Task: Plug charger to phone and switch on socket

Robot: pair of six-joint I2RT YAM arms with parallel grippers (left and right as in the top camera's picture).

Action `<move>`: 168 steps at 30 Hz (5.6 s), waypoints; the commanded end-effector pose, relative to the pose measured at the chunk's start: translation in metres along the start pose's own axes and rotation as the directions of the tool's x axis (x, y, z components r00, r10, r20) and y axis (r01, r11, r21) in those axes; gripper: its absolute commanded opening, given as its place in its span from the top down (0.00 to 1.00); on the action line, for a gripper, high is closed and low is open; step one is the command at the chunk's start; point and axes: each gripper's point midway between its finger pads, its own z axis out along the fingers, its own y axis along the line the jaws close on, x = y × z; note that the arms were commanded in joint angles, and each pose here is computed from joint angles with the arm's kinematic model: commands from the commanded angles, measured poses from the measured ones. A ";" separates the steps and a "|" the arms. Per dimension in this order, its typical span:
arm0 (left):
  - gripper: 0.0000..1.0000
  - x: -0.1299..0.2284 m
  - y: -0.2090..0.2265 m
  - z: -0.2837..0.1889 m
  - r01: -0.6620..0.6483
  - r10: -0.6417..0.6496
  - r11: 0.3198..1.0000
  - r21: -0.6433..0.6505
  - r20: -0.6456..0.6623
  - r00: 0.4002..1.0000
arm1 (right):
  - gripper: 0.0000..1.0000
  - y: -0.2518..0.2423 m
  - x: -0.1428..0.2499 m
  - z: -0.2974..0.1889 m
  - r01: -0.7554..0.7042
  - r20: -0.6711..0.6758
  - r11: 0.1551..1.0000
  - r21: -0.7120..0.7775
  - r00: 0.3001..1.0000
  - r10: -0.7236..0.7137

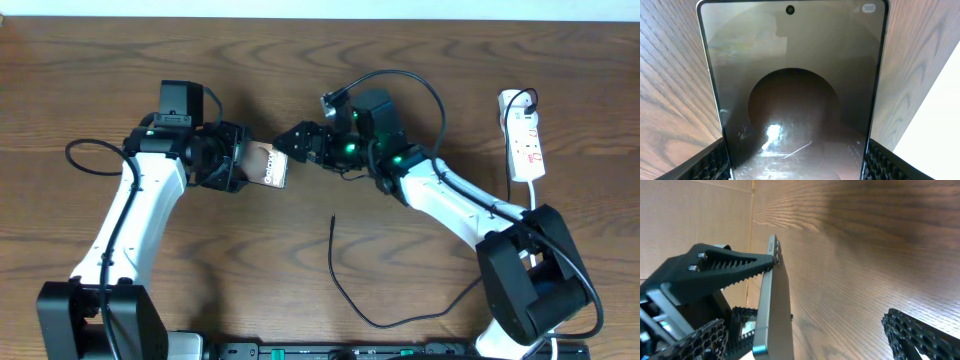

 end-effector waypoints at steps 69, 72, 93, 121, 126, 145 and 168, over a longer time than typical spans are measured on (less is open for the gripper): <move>0.92 0.048 -0.026 0.000 0.080 -0.072 0.993 0.083 -0.096 0.993 | 0.67 0.003 0.014 0.018 0.009 0.022 0.997 0.072 1.000 -0.010; 0.93 0.048 -0.026 0.000 0.080 -0.072 0.993 0.084 -0.096 0.993 | 0.70 0.003 0.014 0.018 0.009 0.022 0.997 0.071 1.000 -0.010; 0.87 0.048 -0.026 0.000 0.080 -0.072 0.993 0.083 -0.096 0.993 | 0.76 0.005 0.013 0.018 0.005 0.026 0.998 0.066 1.000 -0.007; 0.87 0.048 -0.026 0.000 0.068 -0.060 0.994 0.084 -0.094 0.994 | 0.85 0.014 0.012 0.019 -0.021 0.020 0.999 0.025 1.000 0.020; 0.87 0.048 -0.026 0.000 0.069 -0.061 0.994 0.084 -0.094 0.994 | 0.85 0.014 0.012 0.019 -0.020 0.020 0.999 0.025 1.000 0.020; 0.61 0.048 -0.026 0.000 0.065 -0.057 0.994 0.084 -0.094 0.994 | 0.85 0.014 0.012 0.019 -0.020 0.020 0.999 0.025 1.000 0.020; 0.27 0.048 -0.025 0.000 0.067 -0.059 0.994 0.081 -0.093 0.994 | 0.91 0.014 0.012 0.019 -0.021 0.021 0.999 0.025 1.000 0.020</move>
